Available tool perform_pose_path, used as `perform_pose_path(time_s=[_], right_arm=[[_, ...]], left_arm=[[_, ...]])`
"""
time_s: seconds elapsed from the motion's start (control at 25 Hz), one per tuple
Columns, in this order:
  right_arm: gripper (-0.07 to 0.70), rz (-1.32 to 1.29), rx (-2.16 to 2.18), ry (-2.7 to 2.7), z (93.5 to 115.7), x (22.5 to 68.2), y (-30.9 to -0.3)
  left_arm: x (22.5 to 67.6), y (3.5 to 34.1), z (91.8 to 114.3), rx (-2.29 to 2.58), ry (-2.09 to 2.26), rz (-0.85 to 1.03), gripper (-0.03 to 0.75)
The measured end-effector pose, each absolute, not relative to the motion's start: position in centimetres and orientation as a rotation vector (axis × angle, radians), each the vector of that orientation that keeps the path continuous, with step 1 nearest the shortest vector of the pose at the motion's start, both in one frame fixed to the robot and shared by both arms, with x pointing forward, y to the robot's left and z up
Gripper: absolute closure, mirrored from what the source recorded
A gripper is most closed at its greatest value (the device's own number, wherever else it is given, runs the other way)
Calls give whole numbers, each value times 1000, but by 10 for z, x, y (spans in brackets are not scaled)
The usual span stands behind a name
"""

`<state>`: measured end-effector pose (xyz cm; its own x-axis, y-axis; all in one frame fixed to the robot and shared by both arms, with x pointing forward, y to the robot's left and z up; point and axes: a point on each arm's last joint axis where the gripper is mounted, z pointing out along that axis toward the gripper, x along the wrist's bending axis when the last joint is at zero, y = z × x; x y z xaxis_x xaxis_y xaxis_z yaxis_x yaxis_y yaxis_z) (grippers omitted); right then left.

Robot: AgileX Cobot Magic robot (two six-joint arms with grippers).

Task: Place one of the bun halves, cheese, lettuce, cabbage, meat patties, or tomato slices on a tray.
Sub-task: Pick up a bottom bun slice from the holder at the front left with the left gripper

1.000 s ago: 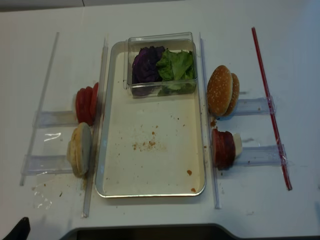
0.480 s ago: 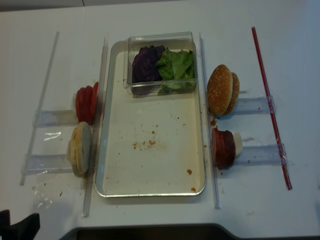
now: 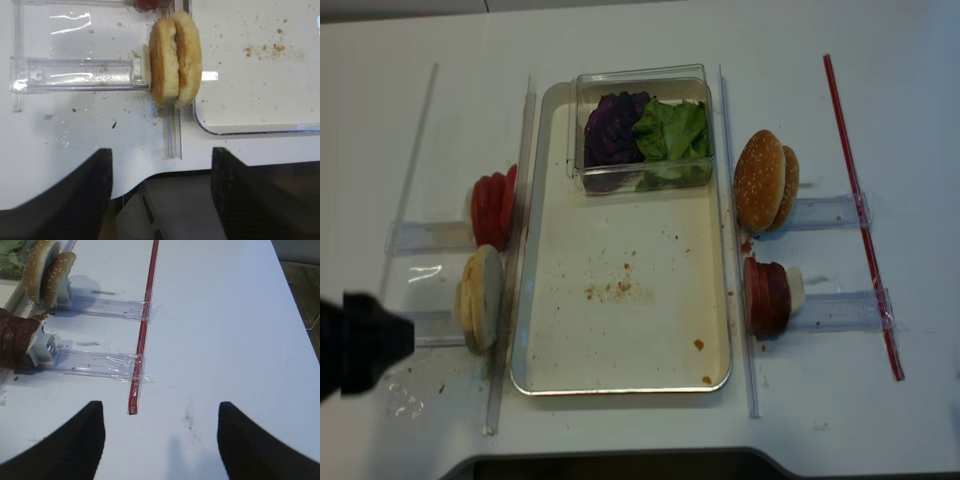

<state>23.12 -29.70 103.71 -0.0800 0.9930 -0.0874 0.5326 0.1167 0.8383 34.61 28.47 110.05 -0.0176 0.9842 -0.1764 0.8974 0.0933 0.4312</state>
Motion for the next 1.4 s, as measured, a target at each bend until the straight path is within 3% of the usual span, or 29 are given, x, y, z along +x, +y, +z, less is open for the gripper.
perform_pose_path(time_s=[0.2,0.4,0.96,1.4], right_arm=[[125,843,1498,1703,1037,231,-297],[125,843,1498,1703,1037,231,-297],[125,843,1498,1703,1037,231,-297],[125,843,1498,1703,1037,231,-297]], left_arm=[[386,283,1104,1880,2007,211,305],[411,282,1089,1934,2071,124,305],[439,248,1084,2069,1993,33,305],[461,227,1058,2178,2061,-22,305]])
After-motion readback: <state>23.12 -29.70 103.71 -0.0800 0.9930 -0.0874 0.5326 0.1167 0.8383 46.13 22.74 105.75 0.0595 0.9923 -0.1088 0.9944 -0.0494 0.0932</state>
